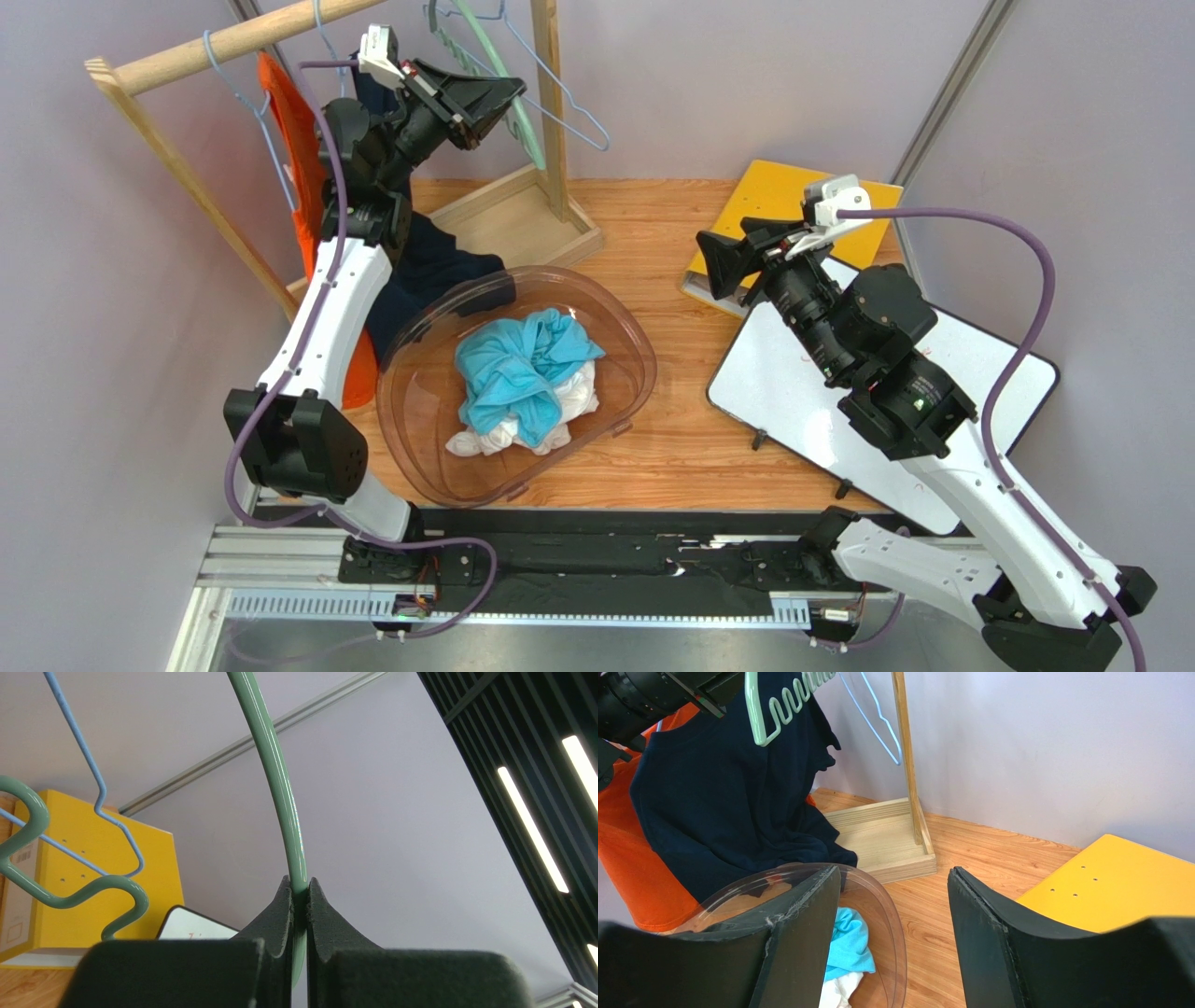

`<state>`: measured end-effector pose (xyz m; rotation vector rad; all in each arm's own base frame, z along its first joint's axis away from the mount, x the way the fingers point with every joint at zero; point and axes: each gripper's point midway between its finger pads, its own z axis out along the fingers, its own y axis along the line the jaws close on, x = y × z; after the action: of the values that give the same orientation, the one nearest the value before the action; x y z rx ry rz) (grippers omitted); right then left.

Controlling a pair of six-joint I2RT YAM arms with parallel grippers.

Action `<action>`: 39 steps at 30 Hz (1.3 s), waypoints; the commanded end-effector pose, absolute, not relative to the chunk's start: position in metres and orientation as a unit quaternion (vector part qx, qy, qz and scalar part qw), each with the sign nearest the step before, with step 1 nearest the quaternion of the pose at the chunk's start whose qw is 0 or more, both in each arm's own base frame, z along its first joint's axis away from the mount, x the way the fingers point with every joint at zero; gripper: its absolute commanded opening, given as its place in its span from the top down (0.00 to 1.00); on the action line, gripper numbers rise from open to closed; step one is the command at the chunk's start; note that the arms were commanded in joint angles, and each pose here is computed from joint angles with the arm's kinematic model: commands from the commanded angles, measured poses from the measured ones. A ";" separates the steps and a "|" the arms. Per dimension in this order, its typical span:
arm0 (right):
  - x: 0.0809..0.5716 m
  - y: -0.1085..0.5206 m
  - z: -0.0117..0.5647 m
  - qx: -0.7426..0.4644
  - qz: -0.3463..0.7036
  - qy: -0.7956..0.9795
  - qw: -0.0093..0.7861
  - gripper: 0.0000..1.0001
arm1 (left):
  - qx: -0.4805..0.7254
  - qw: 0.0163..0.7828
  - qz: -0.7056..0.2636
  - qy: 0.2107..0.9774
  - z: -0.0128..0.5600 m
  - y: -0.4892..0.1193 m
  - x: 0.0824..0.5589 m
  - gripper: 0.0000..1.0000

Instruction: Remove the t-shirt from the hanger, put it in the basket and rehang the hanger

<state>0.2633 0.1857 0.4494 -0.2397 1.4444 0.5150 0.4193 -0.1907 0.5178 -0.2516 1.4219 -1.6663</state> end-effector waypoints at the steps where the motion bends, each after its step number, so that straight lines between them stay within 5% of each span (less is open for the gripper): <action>1: 0.258 0.182 0.466 -0.098 0.245 0.630 0.731 0.37 | -0.108 0.471 -0.671 0.563 0.535 -0.185 0.412 1.00; 28: 0.258 0.184 0.465 -0.100 0.247 0.629 0.730 0.37 | -0.097 0.432 -0.653 0.614 0.474 -0.223 0.471 1.00; 34: 0.258 0.185 0.464 -0.102 0.249 0.631 0.728 0.37 | -0.095 0.449 -0.641 0.615 0.475 -0.217 0.457 0.57; 37: 0.260 0.187 0.463 -0.102 0.249 0.631 0.727 0.37 | -0.094 0.457 -0.631 0.620 0.477 -0.213 0.445 0.49; 39: 0.259 0.187 0.464 -0.103 0.250 0.631 0.727 0.37 | -0.090 0.459 -0.632 0.618 0.479 -0.210 0.433 0.28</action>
<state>0.2614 0.1851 0.4512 -0.2413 1.4384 0.5210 0.4727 -0.2192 0.4363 -0.3213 1.6141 -1.5794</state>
